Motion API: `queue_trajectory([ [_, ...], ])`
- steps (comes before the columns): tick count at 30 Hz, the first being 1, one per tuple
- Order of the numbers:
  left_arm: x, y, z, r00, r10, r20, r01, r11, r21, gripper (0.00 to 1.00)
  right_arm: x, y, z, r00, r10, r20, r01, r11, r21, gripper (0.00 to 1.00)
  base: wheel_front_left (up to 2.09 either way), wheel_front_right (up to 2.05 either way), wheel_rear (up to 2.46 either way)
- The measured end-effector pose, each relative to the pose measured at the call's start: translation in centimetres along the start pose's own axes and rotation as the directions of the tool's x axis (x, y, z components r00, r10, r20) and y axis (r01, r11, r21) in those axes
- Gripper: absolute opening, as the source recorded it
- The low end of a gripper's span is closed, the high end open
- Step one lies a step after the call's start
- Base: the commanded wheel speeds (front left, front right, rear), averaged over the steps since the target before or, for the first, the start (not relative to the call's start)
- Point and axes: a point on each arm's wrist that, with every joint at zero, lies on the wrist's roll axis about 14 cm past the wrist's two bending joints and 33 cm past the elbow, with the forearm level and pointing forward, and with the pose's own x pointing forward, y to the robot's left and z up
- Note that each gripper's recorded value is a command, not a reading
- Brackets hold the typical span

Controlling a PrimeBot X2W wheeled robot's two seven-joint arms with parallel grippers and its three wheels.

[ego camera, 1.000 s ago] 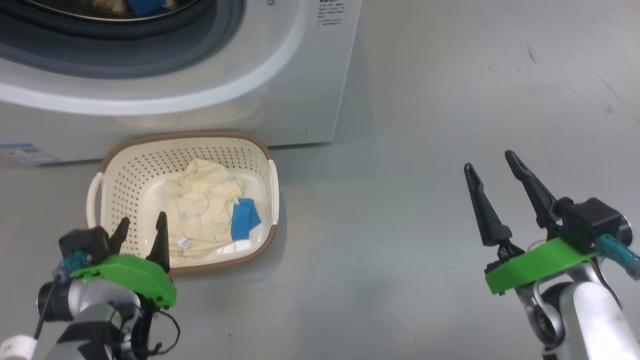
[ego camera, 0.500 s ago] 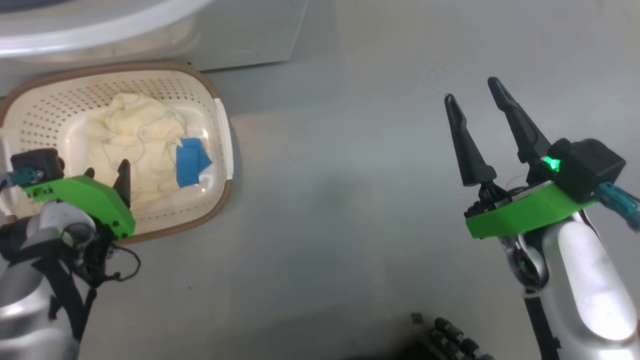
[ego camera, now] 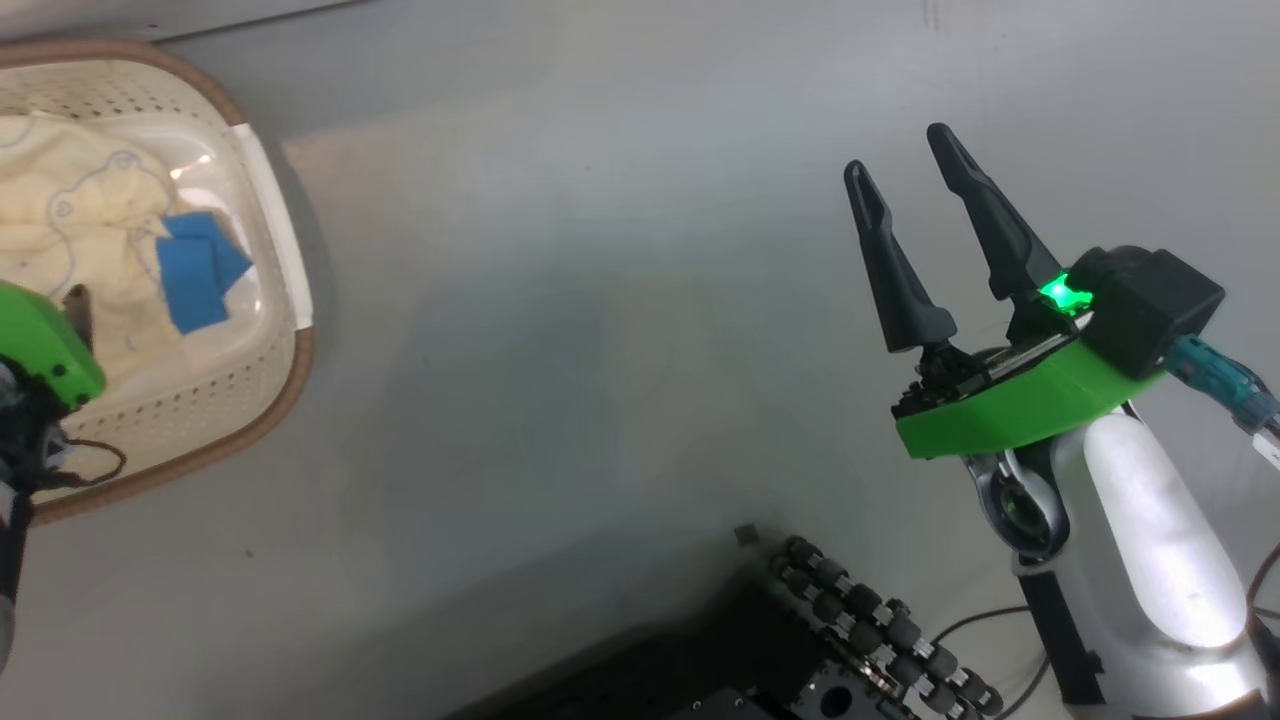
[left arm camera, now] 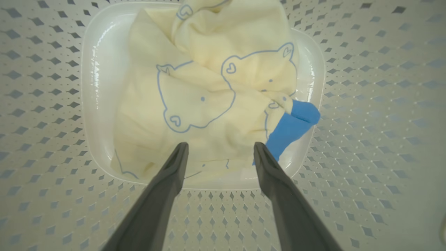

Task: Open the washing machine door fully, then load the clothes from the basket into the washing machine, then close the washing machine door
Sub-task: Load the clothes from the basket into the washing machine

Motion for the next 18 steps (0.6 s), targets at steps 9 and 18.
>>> queue_trajectory([
  [9, 4.6, 0.4, -1.5, 0.994, 0.049, -0.095, -0.053, 0.998, -0.033, 1.0, -0.2, -1.6, -2.0, 0.998, -0.042, -0.055, 0.041, 0.999, -0.017, 1.0, 0.0, 0.0, 0.0],
  [18, 6.1, 2.4, -1.5, 0.987, 0.135, -0.088, -0.138, 0.99, -0.034, 1.0, 0.3, -1.0, -4.5, 0.994, -0.028, -0.103, 0.028, 1.0, -0.001, 1.0, 0.0, 0.0, 0.0],
])
